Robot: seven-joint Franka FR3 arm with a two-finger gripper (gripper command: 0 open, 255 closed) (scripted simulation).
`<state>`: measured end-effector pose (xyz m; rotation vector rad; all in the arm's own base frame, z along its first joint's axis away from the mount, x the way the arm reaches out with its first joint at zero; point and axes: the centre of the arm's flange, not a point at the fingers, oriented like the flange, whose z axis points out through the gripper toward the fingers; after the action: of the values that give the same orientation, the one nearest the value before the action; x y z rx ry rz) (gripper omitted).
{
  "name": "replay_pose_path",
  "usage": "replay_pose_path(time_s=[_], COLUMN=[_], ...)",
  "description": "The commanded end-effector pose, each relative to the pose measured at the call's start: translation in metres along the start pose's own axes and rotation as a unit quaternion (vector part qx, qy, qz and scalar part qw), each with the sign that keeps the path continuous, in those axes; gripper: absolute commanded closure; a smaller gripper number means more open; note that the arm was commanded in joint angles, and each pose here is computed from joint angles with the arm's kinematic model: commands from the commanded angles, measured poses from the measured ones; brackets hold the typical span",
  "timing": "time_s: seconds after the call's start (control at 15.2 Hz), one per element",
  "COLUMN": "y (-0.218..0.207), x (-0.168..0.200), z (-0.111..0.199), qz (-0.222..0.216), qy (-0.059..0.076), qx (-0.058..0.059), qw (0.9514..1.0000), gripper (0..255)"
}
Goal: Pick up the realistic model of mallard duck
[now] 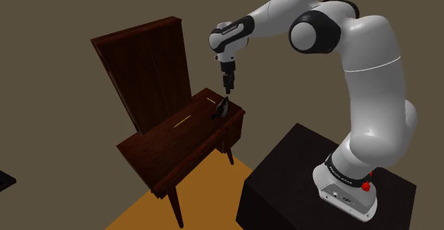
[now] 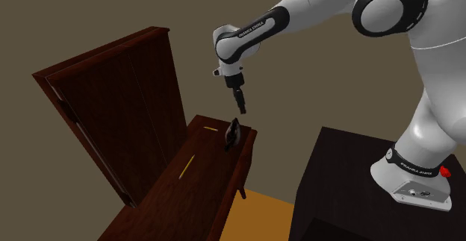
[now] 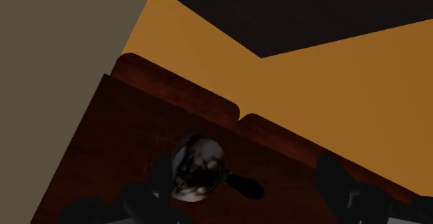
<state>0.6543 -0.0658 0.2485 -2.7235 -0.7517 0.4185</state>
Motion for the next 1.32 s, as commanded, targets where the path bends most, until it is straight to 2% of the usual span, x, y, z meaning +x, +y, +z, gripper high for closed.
replay_pose_path(time_s=[0.0,0.2,0.79,0.86,1.25], y=[0.018,0.038,0.051,0.051,0.052], x=[0.015,0.036,0.044,0.044,0.043], z=[0.020,0.045,0.082,0.082,0.082], qz=[-0.009,-0.020,-0.020,-0.020,-0.020], qy=[-0.012,-0.028,-0.028,-0.028,-0.028], qx=[0.009,0.021,0.021,0.021,0.021], qw=[0.9998,0.9992,0.9992,0.9992,0.9992], gripper=[0,0,0,255,255])
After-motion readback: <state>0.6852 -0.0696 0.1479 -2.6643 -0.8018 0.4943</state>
